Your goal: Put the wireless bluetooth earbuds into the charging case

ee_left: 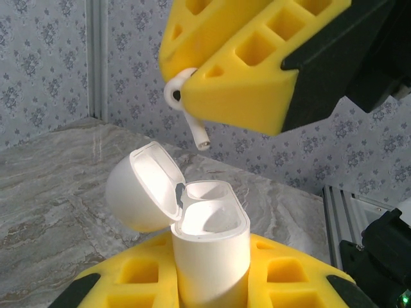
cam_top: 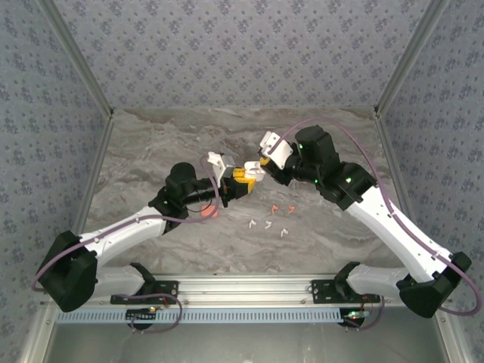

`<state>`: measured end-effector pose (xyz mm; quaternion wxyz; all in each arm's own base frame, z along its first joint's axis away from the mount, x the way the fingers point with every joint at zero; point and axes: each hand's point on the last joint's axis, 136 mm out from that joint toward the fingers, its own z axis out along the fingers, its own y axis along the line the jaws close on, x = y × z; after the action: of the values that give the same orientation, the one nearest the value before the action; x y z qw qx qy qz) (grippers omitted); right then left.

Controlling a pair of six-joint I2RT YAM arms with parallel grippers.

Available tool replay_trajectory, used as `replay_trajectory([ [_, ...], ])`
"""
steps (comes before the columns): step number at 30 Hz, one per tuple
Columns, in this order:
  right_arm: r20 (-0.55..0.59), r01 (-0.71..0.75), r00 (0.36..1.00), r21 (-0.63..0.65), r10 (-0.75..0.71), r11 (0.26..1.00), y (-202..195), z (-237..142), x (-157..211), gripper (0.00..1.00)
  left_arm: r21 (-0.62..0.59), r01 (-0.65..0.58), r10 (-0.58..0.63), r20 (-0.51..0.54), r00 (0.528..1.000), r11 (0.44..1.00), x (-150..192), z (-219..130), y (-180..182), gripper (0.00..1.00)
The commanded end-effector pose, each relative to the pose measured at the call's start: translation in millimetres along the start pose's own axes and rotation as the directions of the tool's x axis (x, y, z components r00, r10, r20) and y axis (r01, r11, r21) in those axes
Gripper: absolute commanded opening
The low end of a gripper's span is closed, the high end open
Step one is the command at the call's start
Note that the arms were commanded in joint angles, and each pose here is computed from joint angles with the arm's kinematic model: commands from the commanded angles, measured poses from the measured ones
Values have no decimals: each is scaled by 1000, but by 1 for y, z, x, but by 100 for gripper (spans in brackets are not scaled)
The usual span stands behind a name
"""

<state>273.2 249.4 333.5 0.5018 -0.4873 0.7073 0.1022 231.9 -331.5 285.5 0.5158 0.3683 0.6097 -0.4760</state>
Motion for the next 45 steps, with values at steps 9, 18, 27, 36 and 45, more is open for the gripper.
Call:
replay_trajectory([
  [9,1,41,999,-25,-41,999,9,0,-4,22,33,-41,38,64,997,999,-29,3,-10,3],
  [18,-56,59,997,-28,-61,998,12,9,7,22,28,-39,37,56,998,999,-28,3,-9,3],
  [27,-82,37,996,-72,-43,997,20,8,12,24,25,-43,42,46,998,999,-27,4,-9,3],
  [36,-55,-60,997,-203,50,977,37,-2,-5,39,28,-51,49,53,997,998,-29,4,-9,3],
  [45,58,-179,980,-135,188,974,2,-32,-39,55,-2,-56,56,70,996,998,-29,0,-6,3],
])
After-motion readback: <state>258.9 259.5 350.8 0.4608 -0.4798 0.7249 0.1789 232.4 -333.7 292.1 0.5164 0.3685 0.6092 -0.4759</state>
